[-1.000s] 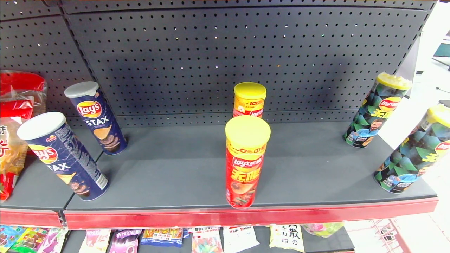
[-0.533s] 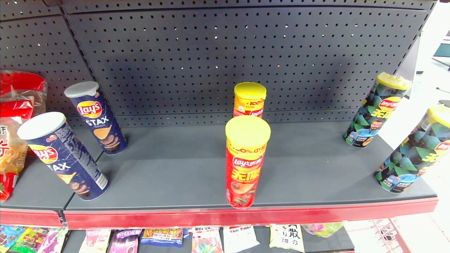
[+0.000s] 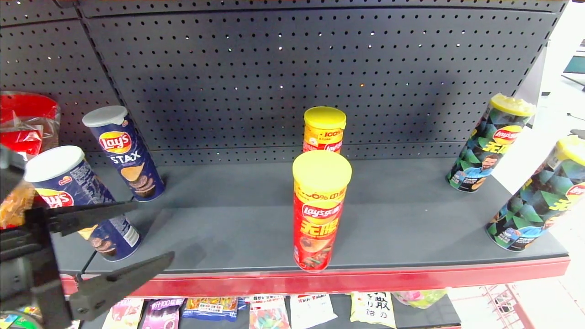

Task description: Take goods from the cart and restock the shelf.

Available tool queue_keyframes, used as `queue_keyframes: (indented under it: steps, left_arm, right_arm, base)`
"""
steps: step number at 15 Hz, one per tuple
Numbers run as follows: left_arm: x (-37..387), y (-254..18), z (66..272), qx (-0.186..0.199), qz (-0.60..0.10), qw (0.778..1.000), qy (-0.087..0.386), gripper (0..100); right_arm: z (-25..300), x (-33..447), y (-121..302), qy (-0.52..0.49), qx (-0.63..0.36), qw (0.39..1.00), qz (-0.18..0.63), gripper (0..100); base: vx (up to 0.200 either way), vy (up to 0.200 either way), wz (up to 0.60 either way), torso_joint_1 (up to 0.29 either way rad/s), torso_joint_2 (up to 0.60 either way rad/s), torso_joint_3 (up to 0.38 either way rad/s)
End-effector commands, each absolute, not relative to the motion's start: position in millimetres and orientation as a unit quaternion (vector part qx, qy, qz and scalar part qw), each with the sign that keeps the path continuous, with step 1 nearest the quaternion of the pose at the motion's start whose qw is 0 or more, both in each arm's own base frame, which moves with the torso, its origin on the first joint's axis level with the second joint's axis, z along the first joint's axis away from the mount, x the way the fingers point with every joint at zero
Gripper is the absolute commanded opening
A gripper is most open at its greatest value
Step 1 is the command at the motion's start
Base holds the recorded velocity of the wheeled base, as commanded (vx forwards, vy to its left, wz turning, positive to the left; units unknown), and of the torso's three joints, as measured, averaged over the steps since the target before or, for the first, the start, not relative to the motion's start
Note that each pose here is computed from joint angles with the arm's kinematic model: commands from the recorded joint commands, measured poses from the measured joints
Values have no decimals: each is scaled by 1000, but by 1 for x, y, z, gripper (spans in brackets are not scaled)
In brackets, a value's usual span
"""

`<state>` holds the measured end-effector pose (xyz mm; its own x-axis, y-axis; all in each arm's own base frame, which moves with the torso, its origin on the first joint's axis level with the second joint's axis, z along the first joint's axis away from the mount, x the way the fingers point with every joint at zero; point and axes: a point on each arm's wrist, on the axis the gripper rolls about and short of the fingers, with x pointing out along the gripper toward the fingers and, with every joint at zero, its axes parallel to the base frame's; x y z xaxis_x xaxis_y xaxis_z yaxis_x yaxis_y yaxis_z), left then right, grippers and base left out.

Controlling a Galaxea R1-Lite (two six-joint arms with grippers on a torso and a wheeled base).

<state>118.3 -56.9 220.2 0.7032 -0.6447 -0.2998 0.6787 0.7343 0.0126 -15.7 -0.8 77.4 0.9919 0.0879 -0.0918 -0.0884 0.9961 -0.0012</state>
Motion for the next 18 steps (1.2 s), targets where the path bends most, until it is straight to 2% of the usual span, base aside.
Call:
queue_keyframes:
  steps: [1, 5, 6, 7, 15, 18]
  left_arm:
    - [156, -91, 197, 85, -390, 890, 218, 100]
    - [176, -113, 178, 104, -395, 873, 266, 100]
    - [184, -119, 170, 119, -399, 865, 281, 100]
    - [190, -122, 165, 134, -402, 860, 285, 100]
    - [229, -152, 146, 178, -424, 836, 301, 100]
    - [237, -157, 142, 182, -425, 833, 304, 100]
  right_arm:
    - [77, -16, -1, 46, -3, 998, 44, 100]
    - [77, -16, -1, 47, -3, 998, 44, 100]
    - [77, -16, -1, 47, -3, 998, 44, 100]
    - [77, -16, -1, 47, -3, 998, 44, 100]
    - [77, -16, -1, 46, -3, 998, 44, 100]
    - [77, -16, -1, 47, -3, 998, 44, 100]
  base:
    - [0, 0, 0, 0, 0, 0]
    - [0, 0, 0, 0, 0, 0]
    - [0, 0, 0, 0, 0, 0]
    - [0, 0, 0, 0, 0, 0]
    - [0, 0, 0, 0, 0, 0]
    - [0, 0, 0, 0, 0, 0]
